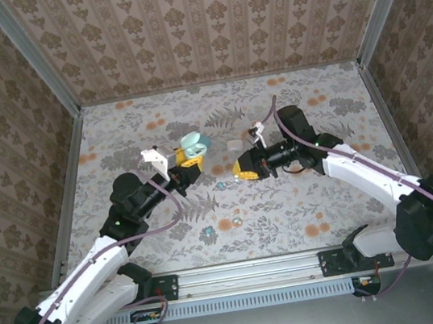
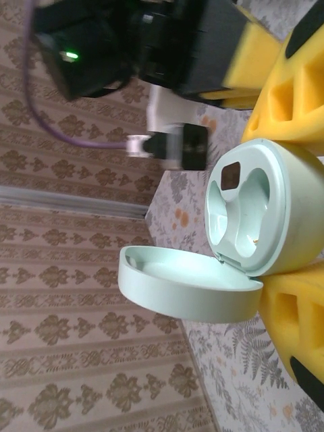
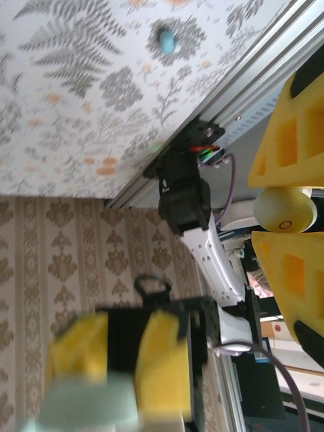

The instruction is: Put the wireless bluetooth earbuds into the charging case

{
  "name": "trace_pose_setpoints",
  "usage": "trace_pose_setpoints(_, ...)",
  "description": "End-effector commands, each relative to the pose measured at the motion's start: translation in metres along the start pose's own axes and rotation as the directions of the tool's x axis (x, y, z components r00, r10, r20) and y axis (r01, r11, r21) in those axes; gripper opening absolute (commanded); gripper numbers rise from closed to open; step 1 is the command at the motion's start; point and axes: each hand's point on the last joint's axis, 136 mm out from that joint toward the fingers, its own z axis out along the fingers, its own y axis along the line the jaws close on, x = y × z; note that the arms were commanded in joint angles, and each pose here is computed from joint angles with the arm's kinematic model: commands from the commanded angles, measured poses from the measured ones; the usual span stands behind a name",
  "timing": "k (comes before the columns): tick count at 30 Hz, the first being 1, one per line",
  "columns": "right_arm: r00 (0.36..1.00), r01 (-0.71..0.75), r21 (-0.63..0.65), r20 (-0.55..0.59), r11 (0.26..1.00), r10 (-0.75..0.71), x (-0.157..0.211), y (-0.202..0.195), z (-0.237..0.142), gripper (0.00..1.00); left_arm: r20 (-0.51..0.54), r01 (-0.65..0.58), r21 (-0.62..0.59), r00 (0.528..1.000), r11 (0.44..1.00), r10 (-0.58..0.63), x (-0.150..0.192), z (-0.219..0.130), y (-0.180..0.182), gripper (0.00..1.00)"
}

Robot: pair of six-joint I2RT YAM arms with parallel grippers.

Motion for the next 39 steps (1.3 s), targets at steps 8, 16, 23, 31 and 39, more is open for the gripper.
trace_pose_setpoints(8, 0.934, 0.314, 0.022, 0.173, 0.949, -0.313, -0.011, 0.076, -0.047, 0.22, 0.021, -0.176, 0.162, 0.984, 0.971, 0.175, 0.002, 0.019, -0.029, 0.18)
trace_pose_setpoints(16, 0.847, 0.472, 0.082, 0.234, 0.878, -0.477, -0.02, 0.083, -0.046, 0.23, 0.043, -0.213, 0.269, 0.977, 0.939, 0.209, -0.001, 0.023, -0.049, 0.19)
trace_pose_setpoints(23, 0.829, 0.521, 0.082, 0.189, 0.85, -0.526, -0.017, 0.081, -0.031, 0.23, 0.061, -0.221, 0.308, 0.975, 0.925, 0.212, -0.006, 0.027, -0.058, 0.19)
trace_pose_setpoints(31, 0.819, 0.541, 0.07, 0.183, 0.838, -0.544, -0.018, 0.082, -0.022, 0.23, 0.073, -0.21, 0.329, 0.978, 0.921, 0.197, -0.01, 0.028, -0.063, 0.19)
trace_pose_setpoints(39, 0.816, 0.537, 0.093, 0.195, 0.839, -0.544, -0.027, 0.077, -0.019, 0.23, 0.087, -0.208, 0.341, 0.978, 0.917, 0.189, -0.017, 0.027, -0.066, 0.19)
